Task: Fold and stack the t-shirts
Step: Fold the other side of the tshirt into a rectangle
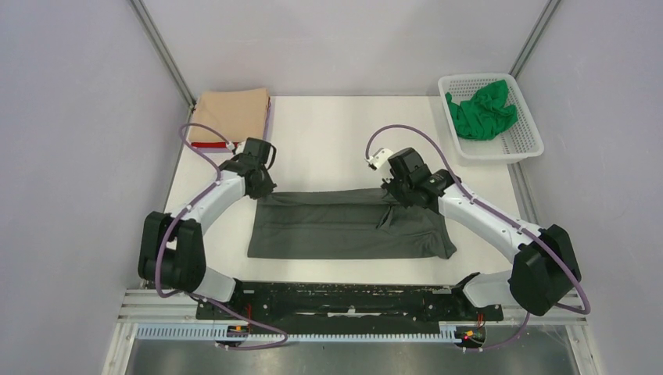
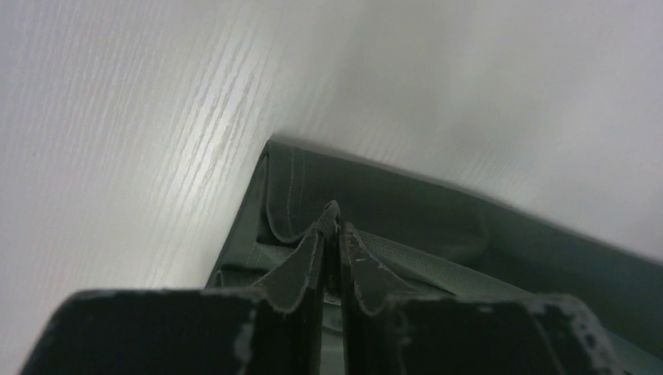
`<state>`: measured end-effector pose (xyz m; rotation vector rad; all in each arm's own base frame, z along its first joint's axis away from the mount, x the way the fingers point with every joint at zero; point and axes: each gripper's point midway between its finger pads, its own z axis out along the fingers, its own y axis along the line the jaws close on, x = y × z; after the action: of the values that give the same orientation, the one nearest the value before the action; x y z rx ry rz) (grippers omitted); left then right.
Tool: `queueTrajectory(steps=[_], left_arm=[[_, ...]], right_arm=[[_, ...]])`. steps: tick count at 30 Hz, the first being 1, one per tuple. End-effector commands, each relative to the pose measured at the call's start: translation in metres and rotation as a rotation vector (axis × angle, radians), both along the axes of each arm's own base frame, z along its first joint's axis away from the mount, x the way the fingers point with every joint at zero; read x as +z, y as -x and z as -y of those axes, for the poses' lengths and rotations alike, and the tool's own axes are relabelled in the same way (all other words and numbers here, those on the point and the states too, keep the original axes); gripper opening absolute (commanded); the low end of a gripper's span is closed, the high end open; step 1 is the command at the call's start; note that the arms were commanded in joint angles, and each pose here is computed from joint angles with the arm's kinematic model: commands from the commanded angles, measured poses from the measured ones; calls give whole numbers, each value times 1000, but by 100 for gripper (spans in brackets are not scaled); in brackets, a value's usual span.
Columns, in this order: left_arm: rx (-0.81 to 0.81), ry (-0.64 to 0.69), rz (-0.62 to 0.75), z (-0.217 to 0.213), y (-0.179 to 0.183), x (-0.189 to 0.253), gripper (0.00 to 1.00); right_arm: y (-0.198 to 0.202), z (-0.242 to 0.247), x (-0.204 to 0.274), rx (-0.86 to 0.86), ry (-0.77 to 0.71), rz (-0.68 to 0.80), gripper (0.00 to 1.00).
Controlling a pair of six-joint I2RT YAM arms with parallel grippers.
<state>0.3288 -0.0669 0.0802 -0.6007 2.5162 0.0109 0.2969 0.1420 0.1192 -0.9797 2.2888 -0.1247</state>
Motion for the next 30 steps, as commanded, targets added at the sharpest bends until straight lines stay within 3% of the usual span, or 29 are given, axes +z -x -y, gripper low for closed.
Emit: queueTrajectory(steps=[1, 5, 6, 8, 9, 10, 11, 12, 14, 16, 19, 25, 30], left_arm=[[36, -52, 101, -16, 4, 7, 19], [55, -27, 110, -17, 20, 7, 30], [55, -15, 109, -17, 27, 9, 42], [72, 4, 91, -18, 44, 17, 48], [79, 8, 83, -20, 54, 23, 51], [104, -7, 85, -26, 61, 32, 60], [146, -29, 107, -35, 66, 44, 85], [172, -38, 147, -40, 64, 58, 99], [175, 0, 269, -36, 48, 88, 100], [110, 94, 362, -15, 26, 104, 100], [-28, 238, 385, 25, 2, 104, 100], [-146, 365, 179, 67, -7, 44, 100], [-130, 312, 53, 60, 5, 0, 100]], right_arm=[[27, 2, -15, 10, 6, -100, 0], [69, -9, -33, 83, -70, -272, 12], [88, -18, -36, 130, -124, -352, 21], [113, -26, -31, 172, -189, -448, 56], [112, -26, -21, 146, -199, -431, 60], [108, -25, -8, 160, -193, -398, 68], [106, -23, 5, 173, -192, -372, 80], [99, -27, 20, 187, -212, -319, 97], [83, -36, 37, 202, -266, -213, 98], [58, -31, 41, 111, -264, -89, 98], [29, -24, 35, -25, -301, -6, 98], [4, -42, 6, -113, -573, -132, 98], [48, -58, -36, 48, -588, -377, 98]])
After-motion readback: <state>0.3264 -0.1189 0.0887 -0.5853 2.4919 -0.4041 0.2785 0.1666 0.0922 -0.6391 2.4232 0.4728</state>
